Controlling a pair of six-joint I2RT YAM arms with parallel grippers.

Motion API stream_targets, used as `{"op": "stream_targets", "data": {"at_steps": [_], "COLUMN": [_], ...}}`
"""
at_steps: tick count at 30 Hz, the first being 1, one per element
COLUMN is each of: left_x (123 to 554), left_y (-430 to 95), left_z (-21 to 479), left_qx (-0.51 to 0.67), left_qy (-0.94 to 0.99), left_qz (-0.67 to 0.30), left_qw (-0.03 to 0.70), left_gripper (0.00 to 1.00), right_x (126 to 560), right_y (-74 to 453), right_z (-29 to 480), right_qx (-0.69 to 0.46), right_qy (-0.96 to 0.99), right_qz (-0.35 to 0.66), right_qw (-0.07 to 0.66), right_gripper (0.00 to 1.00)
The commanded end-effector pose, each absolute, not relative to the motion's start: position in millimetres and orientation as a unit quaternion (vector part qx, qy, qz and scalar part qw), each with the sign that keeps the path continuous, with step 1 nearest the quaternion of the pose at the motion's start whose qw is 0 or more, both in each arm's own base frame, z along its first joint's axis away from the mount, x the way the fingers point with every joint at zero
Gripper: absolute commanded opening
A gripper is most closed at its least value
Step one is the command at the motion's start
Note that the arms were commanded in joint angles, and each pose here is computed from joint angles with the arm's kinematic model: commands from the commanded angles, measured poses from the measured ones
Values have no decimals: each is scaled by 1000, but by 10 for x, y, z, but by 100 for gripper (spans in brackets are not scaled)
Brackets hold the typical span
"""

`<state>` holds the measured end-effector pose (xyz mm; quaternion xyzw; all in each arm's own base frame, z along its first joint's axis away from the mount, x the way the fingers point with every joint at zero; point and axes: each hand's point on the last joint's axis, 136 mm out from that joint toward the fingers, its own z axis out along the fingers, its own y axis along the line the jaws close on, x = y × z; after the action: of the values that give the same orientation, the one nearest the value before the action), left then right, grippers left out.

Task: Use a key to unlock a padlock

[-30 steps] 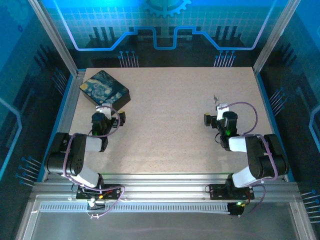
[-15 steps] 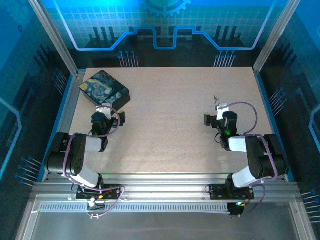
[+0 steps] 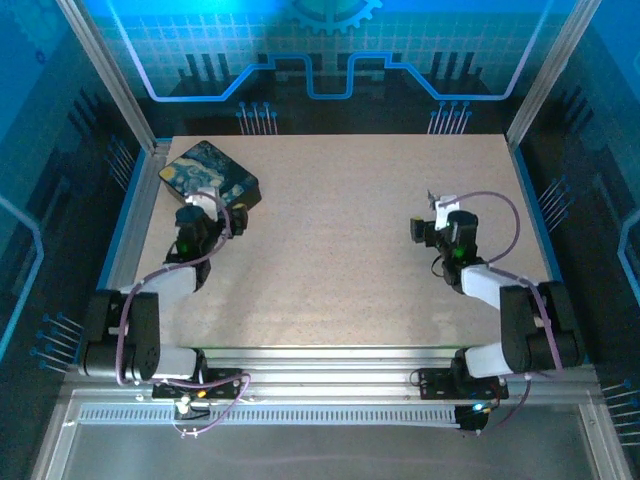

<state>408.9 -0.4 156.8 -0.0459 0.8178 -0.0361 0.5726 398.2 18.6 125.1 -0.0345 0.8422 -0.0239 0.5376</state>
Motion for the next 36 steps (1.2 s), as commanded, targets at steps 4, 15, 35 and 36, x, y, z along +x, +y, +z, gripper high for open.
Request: {"op": "stream_targets", "data": {"at_steps": [4, 15, 35, 36], "left_x": [4161, 4550, 4895, 4883], "left_y": [149, 932, 472, 368], "left_z": [1895, 1552, 551, 524], "left_qx": [-127, -367, -191, -165], "left_qy": [839, 849, 949, 955], "left_qz": [-46, -93, -125, -128], "left_qw": [527, 369, 218, 211], "left_gripper": [99, 96, 75, 74], "right_x": [3956, 4049, 3940, 3936], "right_y": [335, 830, 1054, 1049], "right_z": [1654, 1883, 1760, 1751], "right_qx": [-57, -89, -106, -105], "right_qy": [852, 874, 891, 892], "right_qz": [2, 88, 106, 105], "right_qw": [520, 469, 430, 428], "right_gripper": [92, 89, 88, 88]}}
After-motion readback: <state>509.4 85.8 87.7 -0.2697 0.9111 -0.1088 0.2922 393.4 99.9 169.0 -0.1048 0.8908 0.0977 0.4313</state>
